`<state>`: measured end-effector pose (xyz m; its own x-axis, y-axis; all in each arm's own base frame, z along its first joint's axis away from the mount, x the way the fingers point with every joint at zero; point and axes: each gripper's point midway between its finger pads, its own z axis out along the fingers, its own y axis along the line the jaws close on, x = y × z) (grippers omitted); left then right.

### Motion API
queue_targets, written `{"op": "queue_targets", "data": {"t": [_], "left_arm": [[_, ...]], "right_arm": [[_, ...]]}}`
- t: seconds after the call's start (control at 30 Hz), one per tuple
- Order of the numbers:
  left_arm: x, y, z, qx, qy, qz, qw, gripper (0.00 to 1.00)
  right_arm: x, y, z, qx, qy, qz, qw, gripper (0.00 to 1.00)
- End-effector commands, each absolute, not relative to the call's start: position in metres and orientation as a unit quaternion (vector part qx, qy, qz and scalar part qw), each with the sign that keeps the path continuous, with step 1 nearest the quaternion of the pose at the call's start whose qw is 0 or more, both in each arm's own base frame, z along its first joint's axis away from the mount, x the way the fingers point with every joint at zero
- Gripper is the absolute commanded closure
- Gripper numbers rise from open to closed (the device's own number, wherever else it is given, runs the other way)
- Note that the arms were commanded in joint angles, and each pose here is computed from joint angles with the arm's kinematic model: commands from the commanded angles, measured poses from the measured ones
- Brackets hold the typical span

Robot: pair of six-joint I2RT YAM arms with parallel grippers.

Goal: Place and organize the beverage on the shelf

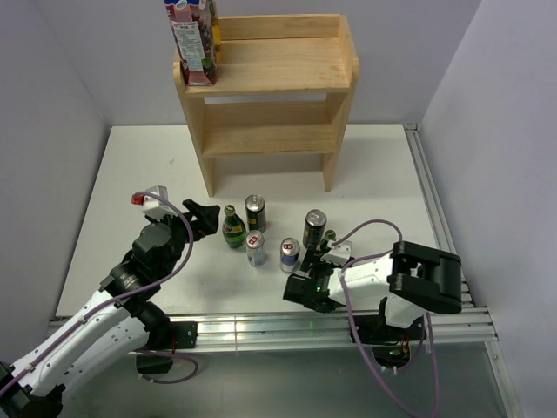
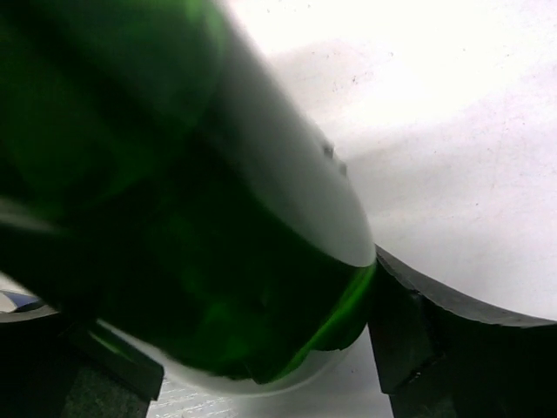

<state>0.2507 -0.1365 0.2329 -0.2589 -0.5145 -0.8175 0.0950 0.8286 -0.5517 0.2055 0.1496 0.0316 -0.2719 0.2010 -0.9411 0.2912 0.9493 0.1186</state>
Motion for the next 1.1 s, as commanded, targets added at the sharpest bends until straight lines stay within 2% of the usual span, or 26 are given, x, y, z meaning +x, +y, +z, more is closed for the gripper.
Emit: {"op": "queue_targets", "data": {"t": [0.0,0.13,0.23,0.3,0.33,0.63,1.07], "left_arm": [[0.252,-0.14,0.243,-0.137,0.738,-0.272,0.602,0.03],[0.253,-0.142,0.242,-0.135,0.739,-0.271,0.601,0.03],[0.254,-0.141,0.242,-0.136,0.74,-0.268,0.601,0.03],[0.254,-0.142,0.241,-0.135,0.741,-0.269,0.6,0.03],[0.254,-0.142,0.241,-0.135,0.741,-0.269,0.6,0.03],[0.254,-0.139,0.24,-0.138,0.743,-0.26,0.601,0.04],[0.254,-0.137,0.243,-0.143,0.741,-0.258,0.603,0.05]], "right_arm": [[0.213,0.147,0.038,0.159,0.775,-0.057,0.608,0.18],[0.214,0.145,0.04,0.16,0.77,-0.061,0.615,0.36],[0.213,0.145,0.041,0.162,0.77,-0.057,0.615,0.44],[0.212,0.146,0.044,0.16,0.77,-0.052,0.615,0.55],[0.212,0.147,0.046,0.161,0.77,-0.049,0.615,0.98],[0.2,0.164,0.061,0.14,0.779,-0.044,0.61,1.0],[0.171,0.202,0.191,0.136,0.773,0.049,0.617,1.0]]}}
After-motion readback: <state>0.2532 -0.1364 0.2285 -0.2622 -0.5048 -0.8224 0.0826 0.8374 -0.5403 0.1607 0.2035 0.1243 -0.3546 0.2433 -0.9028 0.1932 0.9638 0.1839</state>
